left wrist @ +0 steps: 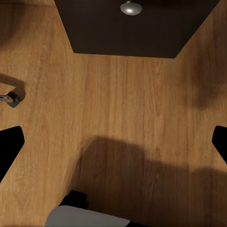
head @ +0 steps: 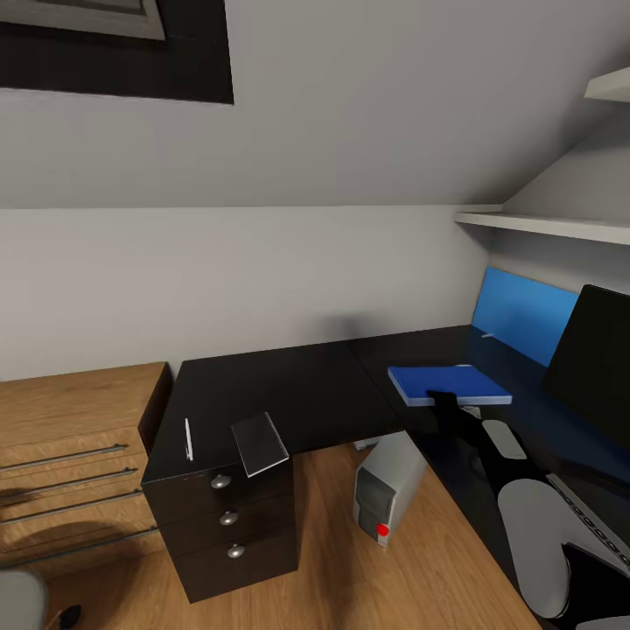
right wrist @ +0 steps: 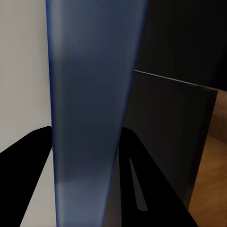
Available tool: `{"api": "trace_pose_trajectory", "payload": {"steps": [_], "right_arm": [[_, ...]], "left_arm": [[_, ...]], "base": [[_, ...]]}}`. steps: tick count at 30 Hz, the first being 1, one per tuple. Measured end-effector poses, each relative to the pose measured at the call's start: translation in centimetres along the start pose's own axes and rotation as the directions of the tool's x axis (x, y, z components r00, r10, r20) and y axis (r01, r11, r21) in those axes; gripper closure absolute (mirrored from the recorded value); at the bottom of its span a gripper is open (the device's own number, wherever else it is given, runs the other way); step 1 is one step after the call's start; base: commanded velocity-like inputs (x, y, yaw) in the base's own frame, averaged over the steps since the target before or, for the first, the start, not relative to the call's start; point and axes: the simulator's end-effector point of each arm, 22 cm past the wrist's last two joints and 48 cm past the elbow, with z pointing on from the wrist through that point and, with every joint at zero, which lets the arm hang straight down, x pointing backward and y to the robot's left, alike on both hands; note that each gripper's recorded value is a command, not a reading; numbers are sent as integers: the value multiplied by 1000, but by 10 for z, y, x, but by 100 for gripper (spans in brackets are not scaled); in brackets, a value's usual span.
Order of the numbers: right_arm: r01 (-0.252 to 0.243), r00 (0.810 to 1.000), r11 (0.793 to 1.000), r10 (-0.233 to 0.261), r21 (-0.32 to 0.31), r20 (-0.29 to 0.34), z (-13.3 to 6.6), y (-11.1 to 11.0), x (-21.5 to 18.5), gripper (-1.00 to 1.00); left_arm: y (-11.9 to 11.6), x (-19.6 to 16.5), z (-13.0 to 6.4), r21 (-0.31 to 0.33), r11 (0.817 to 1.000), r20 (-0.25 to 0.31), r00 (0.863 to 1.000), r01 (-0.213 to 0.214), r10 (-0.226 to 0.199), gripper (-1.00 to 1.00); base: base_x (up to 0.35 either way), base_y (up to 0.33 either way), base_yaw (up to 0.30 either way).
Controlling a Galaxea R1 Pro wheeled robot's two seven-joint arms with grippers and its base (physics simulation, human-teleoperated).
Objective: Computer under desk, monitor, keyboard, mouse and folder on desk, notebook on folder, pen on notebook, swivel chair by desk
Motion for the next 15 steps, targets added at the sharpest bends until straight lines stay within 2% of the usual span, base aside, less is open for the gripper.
{"api": "trace_pose_trajectory", "payload": {"steps": [9,12,15], "right_arm": [[14,1000,1000,-14,16,0,0,-3,0,100],[42,999,997,-42,69,3,-1,-14,-2,100],[53,999,994,-54,92,4,-1,-19,-3,100]], "left_arm": [[0,0,0,-1,1000,0,1000,0,0,-100],[0,0,0,-1,1000,0,1000,0,0,-100],[0,0,0,-1,1000,0,1000,0,0,-100]], "base": [[0,0,0],[0,0,0],[0,0,0]]}}
